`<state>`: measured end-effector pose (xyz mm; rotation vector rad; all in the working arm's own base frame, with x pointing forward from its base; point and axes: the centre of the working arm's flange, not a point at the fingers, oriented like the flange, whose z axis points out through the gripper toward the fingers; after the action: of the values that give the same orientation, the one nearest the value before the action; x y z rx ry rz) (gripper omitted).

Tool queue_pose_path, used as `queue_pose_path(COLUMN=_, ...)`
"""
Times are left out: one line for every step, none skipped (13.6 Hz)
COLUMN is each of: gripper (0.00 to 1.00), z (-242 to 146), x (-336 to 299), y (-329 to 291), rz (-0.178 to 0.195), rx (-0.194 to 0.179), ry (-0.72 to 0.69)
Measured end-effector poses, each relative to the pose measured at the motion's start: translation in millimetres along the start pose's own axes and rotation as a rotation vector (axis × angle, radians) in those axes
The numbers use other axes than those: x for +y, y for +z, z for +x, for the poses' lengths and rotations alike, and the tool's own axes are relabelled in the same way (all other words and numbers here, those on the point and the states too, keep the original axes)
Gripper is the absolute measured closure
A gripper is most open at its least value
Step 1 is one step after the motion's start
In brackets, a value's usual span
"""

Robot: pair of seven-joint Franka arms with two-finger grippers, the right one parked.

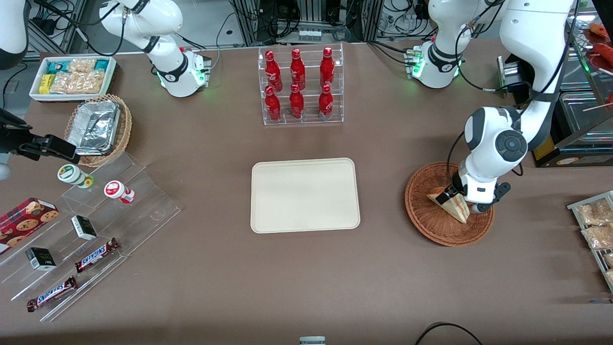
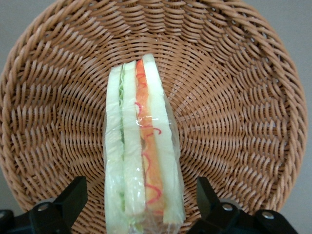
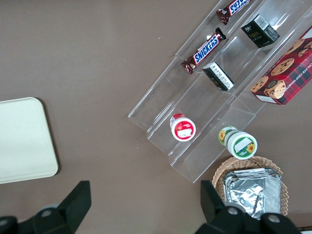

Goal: Place sandwich from basket to tray
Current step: 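Lower the open left gripper around the sandwich and close it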

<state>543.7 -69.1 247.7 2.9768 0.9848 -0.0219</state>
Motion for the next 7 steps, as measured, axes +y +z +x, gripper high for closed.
queue_pose_path(gripper=0.03, z=0.1, x=0.0, y=3.2, rz=0.001, rx=-0.001, ry=0.000)
queue_pose_path(gripper=0.11, z=0.1, x=-0.1, y=4.6, rz=0.001, rx=-0.002, ry=0.000)
queue_pose_path(gripper=0.23, z=0.4, x=-0.3, y=4.6, rz=0.000, rx=-0.001, ry=-0.001)
queue_pose_path(gripper=0.36, z=1.0, x=-0.7, y=4.5, rz=0.000, rx=0.000, ry=-0.002)
queue_pose_path(gripper=0.46, z=1.8, x=-1.2, y=4.2, rz=-0.001, rx=0.001, ry=-0.004)
queue_pose_path(gripper=0.56, z=2.7, x=-1.3, y=3.0, rz=-0.002, rx=0.003, ry=-0.005)
queue_pose_path(gripper=0.64, z=3.8, x=-1.2, y=0.9, rz=-0.005, rx=0.007, ry=-0.006)
